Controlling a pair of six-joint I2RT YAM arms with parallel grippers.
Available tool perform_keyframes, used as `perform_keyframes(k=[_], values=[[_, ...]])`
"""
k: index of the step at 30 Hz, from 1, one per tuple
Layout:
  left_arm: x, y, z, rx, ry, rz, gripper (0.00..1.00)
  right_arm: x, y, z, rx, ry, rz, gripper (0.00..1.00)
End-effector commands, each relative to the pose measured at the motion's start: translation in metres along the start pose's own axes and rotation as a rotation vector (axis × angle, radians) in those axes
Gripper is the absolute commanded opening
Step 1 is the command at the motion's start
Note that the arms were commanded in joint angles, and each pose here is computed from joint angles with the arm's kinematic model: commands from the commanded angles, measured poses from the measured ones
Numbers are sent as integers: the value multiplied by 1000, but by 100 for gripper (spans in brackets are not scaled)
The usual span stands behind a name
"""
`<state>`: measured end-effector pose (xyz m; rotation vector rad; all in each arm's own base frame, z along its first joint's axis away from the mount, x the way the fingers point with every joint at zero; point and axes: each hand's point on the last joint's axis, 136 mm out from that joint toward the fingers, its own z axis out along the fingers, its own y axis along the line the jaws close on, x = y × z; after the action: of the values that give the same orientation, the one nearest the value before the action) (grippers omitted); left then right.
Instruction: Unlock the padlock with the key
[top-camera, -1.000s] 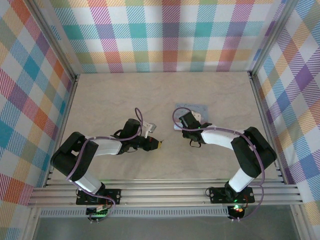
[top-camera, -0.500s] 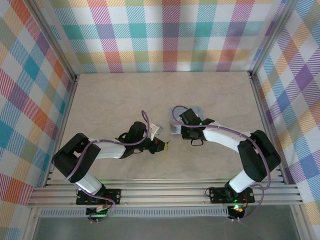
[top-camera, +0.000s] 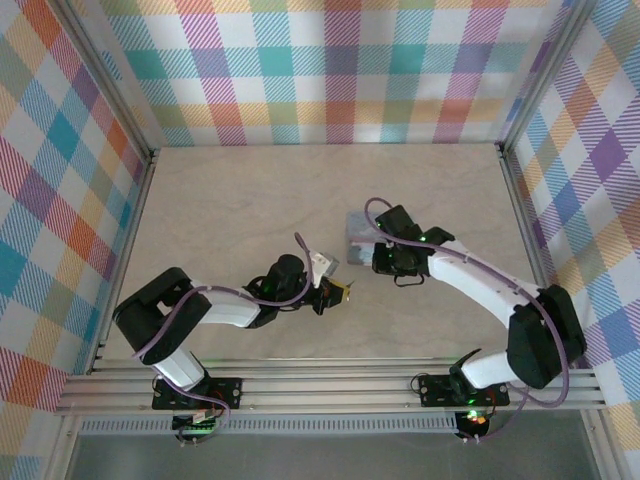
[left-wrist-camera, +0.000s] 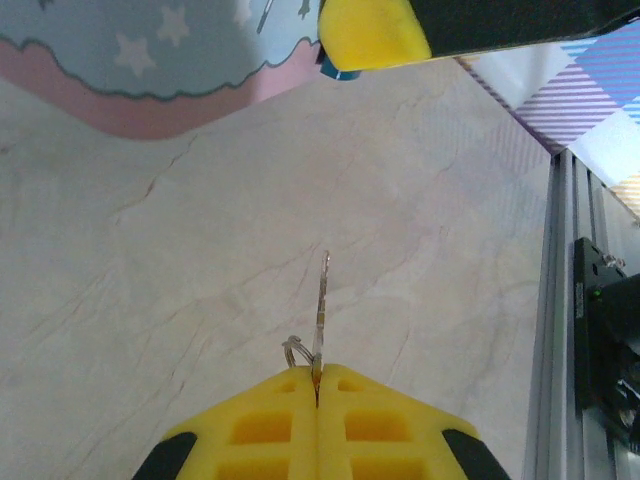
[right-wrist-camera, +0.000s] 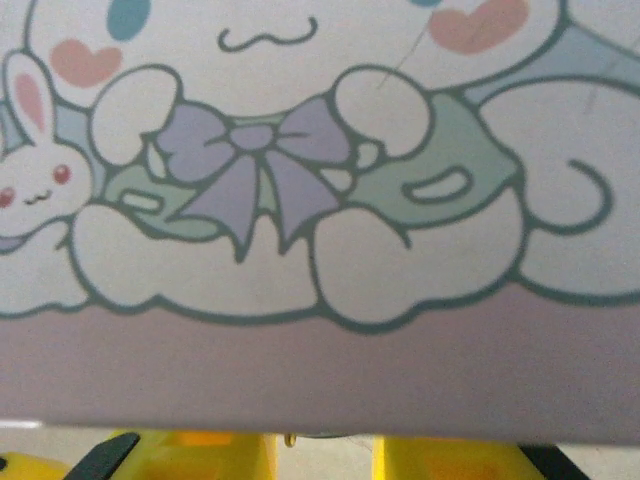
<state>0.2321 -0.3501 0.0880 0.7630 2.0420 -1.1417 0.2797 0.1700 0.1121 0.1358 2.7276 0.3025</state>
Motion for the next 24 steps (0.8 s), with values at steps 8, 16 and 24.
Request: perform_keyframes(k=[8,16,24], values=[[-26,-23,32,79,-102,58,0,7,-9,-21,-89,56,192,0],[-29,-28,44,94,-141,69,0,11,1,-14,-195,175,246,0],[-28,-24,52,95,-171,58,0,16,2,-6,-178,267,277,0]])
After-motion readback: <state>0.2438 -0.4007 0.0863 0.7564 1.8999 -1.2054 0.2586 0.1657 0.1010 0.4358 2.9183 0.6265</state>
